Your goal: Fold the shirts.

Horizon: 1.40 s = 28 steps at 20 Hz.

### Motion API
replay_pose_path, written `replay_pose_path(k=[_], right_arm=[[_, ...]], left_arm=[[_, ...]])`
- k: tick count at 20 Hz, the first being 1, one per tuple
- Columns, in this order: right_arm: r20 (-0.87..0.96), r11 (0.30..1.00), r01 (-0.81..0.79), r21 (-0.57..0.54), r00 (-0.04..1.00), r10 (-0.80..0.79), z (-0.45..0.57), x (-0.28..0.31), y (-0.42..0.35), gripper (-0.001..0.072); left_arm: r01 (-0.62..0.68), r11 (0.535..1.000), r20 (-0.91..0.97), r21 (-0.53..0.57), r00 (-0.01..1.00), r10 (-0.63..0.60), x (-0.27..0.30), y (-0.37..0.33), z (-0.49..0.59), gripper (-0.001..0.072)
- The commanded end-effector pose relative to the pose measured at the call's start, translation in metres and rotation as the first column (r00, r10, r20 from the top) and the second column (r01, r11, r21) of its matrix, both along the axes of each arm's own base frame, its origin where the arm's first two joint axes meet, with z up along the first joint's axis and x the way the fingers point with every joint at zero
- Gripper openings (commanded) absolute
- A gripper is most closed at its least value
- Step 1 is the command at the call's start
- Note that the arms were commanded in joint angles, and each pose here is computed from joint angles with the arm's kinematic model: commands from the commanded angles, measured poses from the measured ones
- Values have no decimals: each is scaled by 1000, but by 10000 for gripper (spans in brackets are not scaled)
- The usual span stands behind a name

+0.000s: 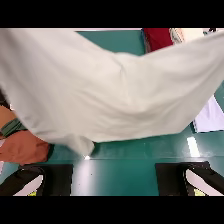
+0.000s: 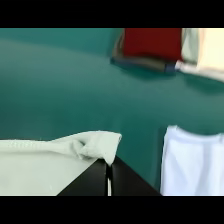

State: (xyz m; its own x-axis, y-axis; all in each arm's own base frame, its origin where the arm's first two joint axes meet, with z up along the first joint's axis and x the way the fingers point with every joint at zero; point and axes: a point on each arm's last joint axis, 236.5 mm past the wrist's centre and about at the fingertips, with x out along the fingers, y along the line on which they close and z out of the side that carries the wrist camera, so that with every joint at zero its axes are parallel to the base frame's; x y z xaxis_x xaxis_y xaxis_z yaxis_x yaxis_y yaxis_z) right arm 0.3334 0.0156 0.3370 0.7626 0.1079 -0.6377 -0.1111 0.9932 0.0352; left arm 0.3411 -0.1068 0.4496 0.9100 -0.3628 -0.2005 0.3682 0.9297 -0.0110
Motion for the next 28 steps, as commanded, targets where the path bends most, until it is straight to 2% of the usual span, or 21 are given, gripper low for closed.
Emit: replay_pose_path(k=[1, 4, 6, 7, 8, 9, 10, 12, 17, 21, 25, 28], right_arm=[[-305, 1000, 0, 16, 952, 5, -114, 51, -4, 15], [-436, 999, 13, 38, 900, 5, -205, 94, -4, 16], [-484, 999, 24, 43, 875, 0, -246, 114, -6, 18], [-507, 999, 24, 45, 862, 2, -259, 120, -6, 95], [-526, 999, 22, 46, 851, 5, -264, 123, -6, 335], [-537, 999, 4, 43, 843, 19, -266, 126, -7, 388], [-541, 998, -26, 64, 839, 56, -261, 126, -4, 388], [-538, 981, -80, 178, 827, 166, -249, 115, 13, 388], [-506, 910, -60, 409, 815, 282, -242, 44, 35, 387], [-464, 832, -22, 554, 822, 331, -247, -5, 61, 387], [-446, 820, -29, 572, 827, 341, -247, -29, 72, 388], [-412, 827, -44, 560, 851, 325, -238, -33, 73, 387]], left_arm=[[28, 996, -390, 85, 921, 8, 87, -15, -150, 27], [50, 992, -606, 115, 795, 30, 147, -25, -273, 28], [55, 991, -692, 126, 721, 48, 165, -27, -333, 31], [54, 990, -717, 127, 695, 55, 169, -25, -350, 126], [31, 992, -730, 121, 680, 67, 171, -20, -357, 441], [9, 993, -731, 115, 678, 79, 173, -12, -356, 496], [-7, 994, -732, 109, 675, 85, 171, -2, -349, 497], [-30, 992, -755, 124, 645, 114, 153, 31, -335, 497], [-116, 990, -835, 84, 534, 133, 74, 87, -351, 497], [-168, 984, -925, 67, 359, 124, -18, 91, -433, 498], [-207, 978, -970, 26, 233, 75, -67, 74, -498, 498], [-265, 964, -966, -26, 256, 44, -63, 64, -513, 497]])
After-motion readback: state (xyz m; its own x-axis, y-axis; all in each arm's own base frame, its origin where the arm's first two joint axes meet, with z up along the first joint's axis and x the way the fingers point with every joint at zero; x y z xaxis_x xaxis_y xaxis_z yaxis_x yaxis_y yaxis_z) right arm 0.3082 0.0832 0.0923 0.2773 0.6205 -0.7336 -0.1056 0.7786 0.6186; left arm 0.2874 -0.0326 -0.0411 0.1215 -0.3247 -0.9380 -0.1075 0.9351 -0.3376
